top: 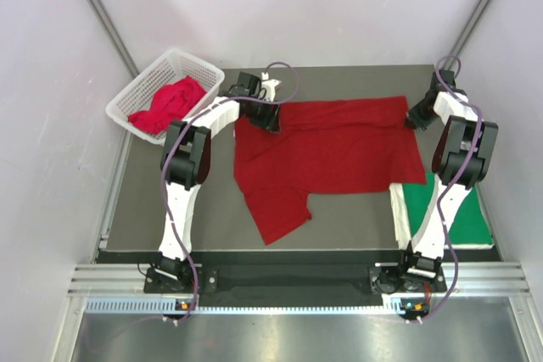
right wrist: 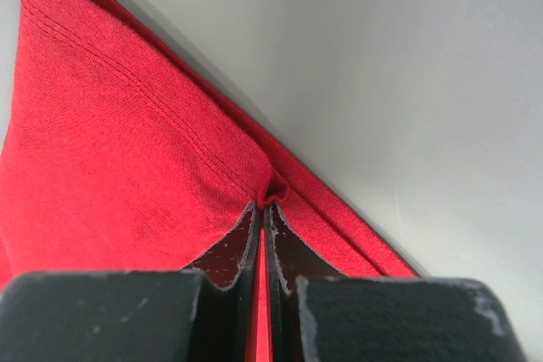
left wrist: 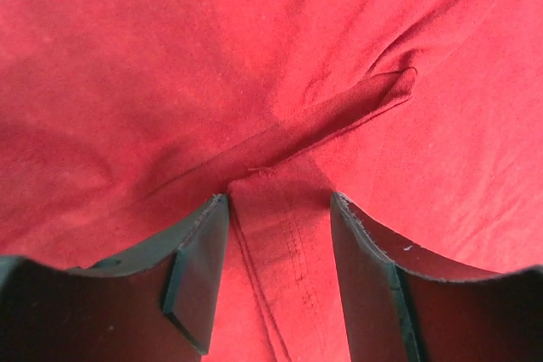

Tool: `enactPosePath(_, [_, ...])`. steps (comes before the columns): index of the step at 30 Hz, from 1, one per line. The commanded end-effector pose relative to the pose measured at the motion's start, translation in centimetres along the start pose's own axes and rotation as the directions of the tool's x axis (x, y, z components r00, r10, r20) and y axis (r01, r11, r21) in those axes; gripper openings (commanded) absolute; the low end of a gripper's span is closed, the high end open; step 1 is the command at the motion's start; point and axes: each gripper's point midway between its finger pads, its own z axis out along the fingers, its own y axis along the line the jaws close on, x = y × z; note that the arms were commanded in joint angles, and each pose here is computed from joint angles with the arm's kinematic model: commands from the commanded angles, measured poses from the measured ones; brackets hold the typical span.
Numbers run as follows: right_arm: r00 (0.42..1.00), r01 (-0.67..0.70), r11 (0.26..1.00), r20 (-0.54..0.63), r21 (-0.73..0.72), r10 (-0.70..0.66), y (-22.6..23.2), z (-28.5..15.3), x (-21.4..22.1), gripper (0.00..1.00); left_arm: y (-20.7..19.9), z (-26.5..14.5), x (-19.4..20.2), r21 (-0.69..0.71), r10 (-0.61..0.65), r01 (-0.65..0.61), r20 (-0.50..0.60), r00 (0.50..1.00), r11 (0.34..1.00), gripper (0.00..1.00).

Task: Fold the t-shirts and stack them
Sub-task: Fold the tshirt

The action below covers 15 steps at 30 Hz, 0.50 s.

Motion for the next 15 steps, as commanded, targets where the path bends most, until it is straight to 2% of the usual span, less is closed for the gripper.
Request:
enactPosePath(1, [0.999,0.014,0.999,0.043,-0.043,-0.012,1.2,-1.9,-1.6,0.00,-0.4,0.1,-2.2,0.037,0.037,-0.039,0.065,0.997,0.999,0.56])
enactPosePath(10, [0.999,0.013,0.999,0.036,-0.049,-0.011,1.4,-1.7,-1.5,0.00,-2.1,-2.1,-4.0,0.044,0.067,-0.072,0.100,0.993,0.996,0.38])
enactPosePath(11, [0.999,0.012,0.999,0.033,-0.050,-0.011,1.4,-1.6,-1.4,0.00,-2.5,-2.5,-4.4,0.042,0.077,-0.082,0.107,0.991,0.996,0.26])
enactPosePath(14, [0.999,0.010,0.998,0.036,-0.054,-0.008,1.6,-1.6,-1.6,0.00,-3.0,-3.0,-4.1,0.046,0.074,-0.079,0.090,0.993,0.996,0.12])
enactPosePath(15, [0.999,0.011,0.999,0.032,-0.052,-0.009,1.4,-1.5,-1.5,0.00,-3.3,-3.2,-4.2,0.049,0.072,-0.077,0.089,0.993,0.996,0.00])
